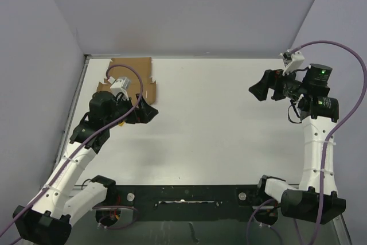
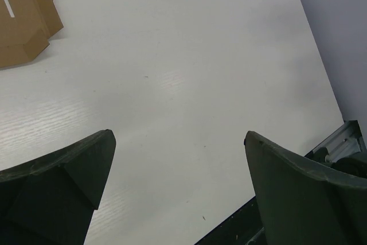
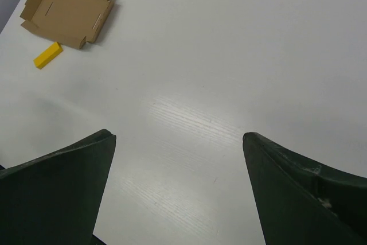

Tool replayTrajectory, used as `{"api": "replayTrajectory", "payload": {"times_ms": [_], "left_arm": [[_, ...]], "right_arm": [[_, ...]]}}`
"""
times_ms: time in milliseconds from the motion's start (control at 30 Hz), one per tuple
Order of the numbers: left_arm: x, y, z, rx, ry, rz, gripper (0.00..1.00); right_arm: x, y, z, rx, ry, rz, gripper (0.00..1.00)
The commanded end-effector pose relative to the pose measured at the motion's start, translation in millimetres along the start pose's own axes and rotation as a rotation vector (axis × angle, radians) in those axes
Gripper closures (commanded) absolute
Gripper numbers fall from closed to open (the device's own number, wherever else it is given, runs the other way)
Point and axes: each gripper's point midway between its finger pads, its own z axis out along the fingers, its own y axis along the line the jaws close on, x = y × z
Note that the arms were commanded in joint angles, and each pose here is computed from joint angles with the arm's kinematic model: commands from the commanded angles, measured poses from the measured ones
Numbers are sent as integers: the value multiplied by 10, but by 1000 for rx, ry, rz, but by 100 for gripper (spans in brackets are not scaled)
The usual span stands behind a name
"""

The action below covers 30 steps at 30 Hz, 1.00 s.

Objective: Fold the paper box

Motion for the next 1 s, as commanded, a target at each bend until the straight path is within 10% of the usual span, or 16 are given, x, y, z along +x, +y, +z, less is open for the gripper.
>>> {"api": "replayTrajectory", "payload": {"times_ms": [0,433,967], "left_arm": [[-167,-93,-64,33,-84,10,2],[-150,-141,115,61,-74,-43,2],[-130,240,1190,-387,66,256,9]], "right_arm": [[-155,-14,34,37,-45,-2,2],[23,346,265,-225,-99,-103,2],[623,245,447,-379,-124,-108,2]]}}
